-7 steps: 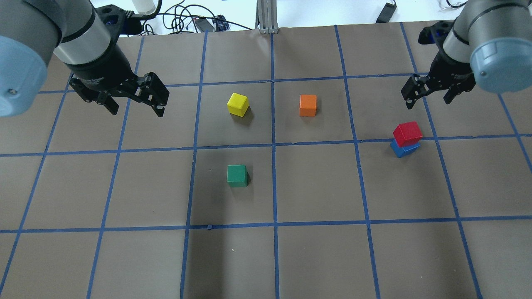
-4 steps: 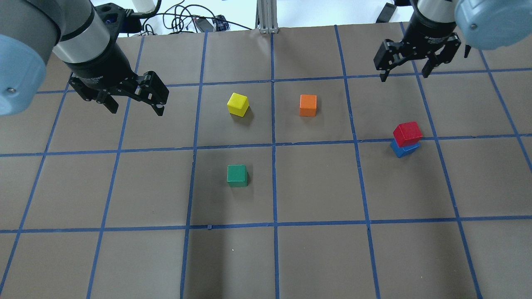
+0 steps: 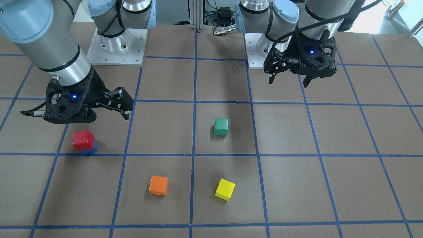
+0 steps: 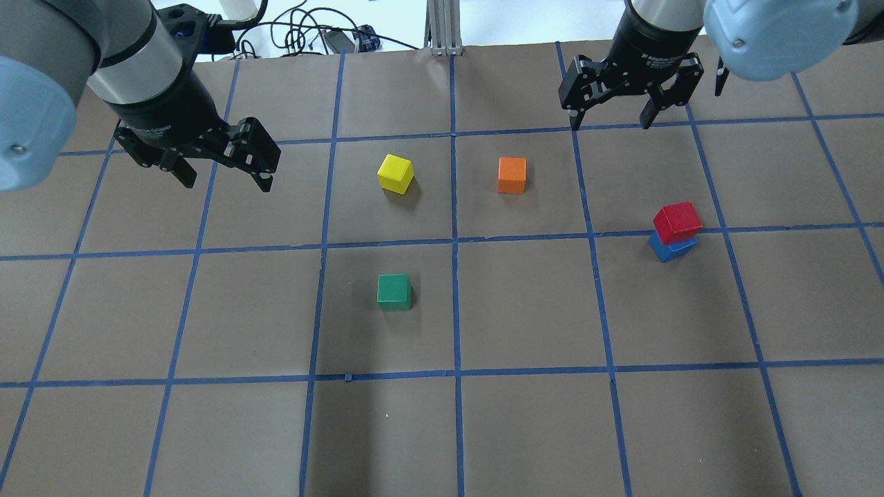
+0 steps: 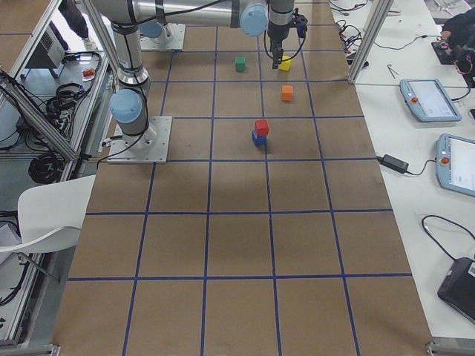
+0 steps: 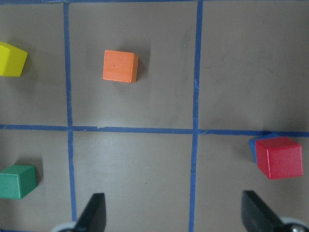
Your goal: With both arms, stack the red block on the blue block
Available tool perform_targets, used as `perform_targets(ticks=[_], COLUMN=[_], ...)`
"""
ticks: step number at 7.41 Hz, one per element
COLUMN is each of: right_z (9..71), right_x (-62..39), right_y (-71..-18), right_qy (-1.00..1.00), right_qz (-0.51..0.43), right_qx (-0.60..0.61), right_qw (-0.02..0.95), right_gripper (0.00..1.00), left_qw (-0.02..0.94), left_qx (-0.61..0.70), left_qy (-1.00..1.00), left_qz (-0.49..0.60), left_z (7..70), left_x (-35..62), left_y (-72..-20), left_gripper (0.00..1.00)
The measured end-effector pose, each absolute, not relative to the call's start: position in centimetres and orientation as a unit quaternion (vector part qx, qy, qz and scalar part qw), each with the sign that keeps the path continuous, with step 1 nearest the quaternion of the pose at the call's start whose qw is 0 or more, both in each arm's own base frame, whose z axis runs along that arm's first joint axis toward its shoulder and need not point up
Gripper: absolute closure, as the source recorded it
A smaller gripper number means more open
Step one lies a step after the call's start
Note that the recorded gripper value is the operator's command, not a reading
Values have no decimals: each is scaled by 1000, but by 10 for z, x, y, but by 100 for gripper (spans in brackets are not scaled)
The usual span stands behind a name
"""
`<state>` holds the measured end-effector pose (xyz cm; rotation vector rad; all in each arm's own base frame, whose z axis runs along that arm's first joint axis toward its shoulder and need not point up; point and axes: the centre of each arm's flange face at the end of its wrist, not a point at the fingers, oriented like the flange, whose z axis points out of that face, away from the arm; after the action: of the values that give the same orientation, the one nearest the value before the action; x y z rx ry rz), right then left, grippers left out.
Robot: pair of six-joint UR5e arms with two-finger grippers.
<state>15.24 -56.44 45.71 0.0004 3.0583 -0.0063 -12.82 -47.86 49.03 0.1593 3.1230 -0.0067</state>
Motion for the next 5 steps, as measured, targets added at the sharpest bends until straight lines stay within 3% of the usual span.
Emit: perform_targets(ticks=[5], right_z=[478], right_x=[139], right_y=[-540], right_qy=[999], right_qz=[26], right_qx=[36], right_qw=[5], right_gripper=[0], left_qw=[7], left_qx=[51], left_qy=[999], left_qz=[-2], left_z=[491], left_x=[-128], left_y=[-478], left_gripper=[0])
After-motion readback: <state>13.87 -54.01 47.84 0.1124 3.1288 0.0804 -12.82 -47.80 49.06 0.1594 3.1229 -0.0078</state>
